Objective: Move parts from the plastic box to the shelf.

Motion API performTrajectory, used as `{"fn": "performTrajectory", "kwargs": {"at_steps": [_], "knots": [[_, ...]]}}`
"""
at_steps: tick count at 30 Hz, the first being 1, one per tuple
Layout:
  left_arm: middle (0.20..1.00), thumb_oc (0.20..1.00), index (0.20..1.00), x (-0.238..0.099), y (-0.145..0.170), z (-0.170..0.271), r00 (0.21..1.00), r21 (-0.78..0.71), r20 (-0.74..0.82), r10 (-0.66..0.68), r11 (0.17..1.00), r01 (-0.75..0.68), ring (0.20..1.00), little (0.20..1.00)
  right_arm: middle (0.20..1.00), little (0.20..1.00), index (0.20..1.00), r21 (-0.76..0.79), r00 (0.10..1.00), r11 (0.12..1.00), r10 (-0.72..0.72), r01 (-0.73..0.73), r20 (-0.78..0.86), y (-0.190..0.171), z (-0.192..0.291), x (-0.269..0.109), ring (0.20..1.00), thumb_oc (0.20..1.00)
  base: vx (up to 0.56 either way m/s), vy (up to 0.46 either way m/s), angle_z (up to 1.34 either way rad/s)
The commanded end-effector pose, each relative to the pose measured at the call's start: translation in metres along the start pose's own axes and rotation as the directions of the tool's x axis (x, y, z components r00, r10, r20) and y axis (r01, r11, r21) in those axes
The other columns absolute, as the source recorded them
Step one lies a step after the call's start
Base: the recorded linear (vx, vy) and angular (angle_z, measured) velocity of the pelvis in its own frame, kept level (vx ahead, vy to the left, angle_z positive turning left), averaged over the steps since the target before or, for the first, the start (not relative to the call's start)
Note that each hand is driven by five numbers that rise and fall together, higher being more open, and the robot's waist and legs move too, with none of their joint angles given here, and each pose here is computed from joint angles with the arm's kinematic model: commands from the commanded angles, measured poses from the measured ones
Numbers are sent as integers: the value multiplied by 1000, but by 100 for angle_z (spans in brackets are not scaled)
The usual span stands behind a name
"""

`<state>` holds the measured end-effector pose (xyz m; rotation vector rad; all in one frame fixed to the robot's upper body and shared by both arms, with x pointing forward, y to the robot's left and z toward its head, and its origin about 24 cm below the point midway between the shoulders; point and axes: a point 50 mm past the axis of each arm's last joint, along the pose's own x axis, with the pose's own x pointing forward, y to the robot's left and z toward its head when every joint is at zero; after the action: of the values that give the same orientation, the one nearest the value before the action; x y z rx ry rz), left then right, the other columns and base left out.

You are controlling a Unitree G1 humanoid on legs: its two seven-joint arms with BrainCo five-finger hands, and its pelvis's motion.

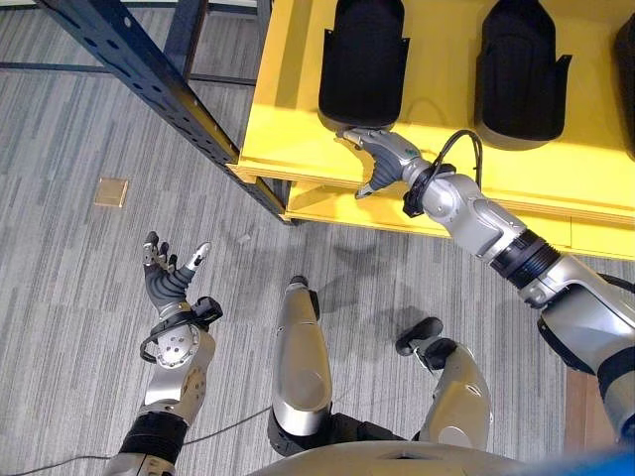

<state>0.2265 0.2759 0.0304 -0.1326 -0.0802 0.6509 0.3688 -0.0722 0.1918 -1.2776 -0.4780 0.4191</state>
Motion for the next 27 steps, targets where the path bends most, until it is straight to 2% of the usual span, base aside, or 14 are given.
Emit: {"fn": "performTrajectory", "kwargs": {"at_steps": [1,7,12,18,21,27], "knots": [[1000,1000,1000,3,1,21,996,-31,82,-37,999,39,1000,1000,1000,1000,1000,23,1000,999,-24,24,-9,-3,0,7,1000,1000,0,0,0],[1000,1000,1000,5,1,23,995,-25,86,-48,998,50,1000,1000,1000,1000,1000,18,999,999,-33,33,-25,-1,-3,11,1000,1000,0,0,0],[1000,1000,1000,6,6,21,996,-23,75,-40,999,42,1000,1000,1000,1000,1000,68,998,995,70,-70,8,17,3,9,1000,1000,2,-3,1],[1000,1000,1000,3,15,20,995,-42,95,-11,999,15,1000,1000,1000,1000,1000,168,964,952,237,-256,123,54,23,-19,1000,1000,-14,-26,-5],[1000,1000,1000,4,16,22,993,-43,121,-1,999,6,1000,1000,1000,1000,1000,213,950,934,249,-286,188,57,33,-30,1000,1000,-27,-61,-14],[1000,1000,1000,-1,18,22,987,-47,158,22,999,-15,1000,1000,1000,1000,1000,345,936,895,180,-284,303,45,52,-53,1000,1000,-17,-90,-7]]}}
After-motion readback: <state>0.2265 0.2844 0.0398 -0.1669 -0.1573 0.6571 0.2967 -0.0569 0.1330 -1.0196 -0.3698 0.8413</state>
